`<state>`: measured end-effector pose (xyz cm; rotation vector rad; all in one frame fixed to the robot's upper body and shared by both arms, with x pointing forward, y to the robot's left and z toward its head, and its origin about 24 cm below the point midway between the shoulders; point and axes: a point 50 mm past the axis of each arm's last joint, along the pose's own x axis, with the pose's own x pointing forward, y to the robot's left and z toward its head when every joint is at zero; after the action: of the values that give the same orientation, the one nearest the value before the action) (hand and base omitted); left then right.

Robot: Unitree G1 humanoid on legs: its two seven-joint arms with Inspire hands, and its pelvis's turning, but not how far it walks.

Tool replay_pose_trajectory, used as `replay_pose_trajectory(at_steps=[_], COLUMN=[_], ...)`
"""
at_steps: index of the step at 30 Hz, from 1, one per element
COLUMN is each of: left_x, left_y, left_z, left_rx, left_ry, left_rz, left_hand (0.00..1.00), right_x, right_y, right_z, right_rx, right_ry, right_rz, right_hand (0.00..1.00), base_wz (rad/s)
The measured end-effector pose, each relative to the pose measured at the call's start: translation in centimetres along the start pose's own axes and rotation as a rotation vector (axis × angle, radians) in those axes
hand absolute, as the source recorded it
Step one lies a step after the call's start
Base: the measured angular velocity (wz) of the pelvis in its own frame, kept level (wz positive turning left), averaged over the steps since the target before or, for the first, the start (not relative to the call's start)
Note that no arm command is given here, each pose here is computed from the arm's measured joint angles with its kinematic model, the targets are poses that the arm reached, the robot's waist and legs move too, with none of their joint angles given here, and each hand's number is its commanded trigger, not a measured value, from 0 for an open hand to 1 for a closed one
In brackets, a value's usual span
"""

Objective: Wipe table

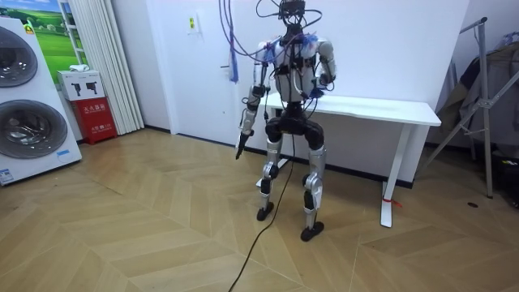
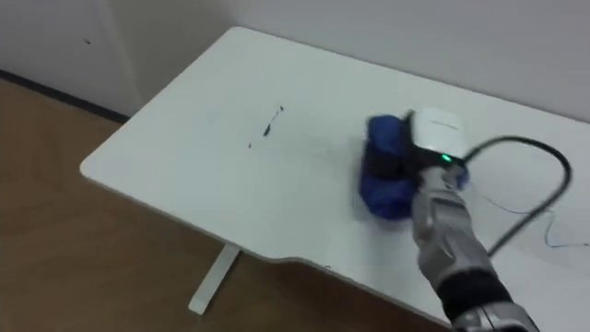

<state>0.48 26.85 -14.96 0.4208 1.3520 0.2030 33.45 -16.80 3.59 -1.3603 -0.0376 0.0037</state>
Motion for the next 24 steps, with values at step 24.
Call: replay_pose_trajectory(at_steps=[24], left_x=[0.1], left_y=[0.3], left_z=[1.1], left_rx=[0.014], left_ry=[-0.061], left_rz=[0.021], left_hand=[0.0], right_x=[-10.0], right_y=[4.7], right_z=[-13.0], right_rx=[0.041], right_ry=[0.461], right_rz=[0.146], right_hand=[1.0], base_wz=[-0.05])
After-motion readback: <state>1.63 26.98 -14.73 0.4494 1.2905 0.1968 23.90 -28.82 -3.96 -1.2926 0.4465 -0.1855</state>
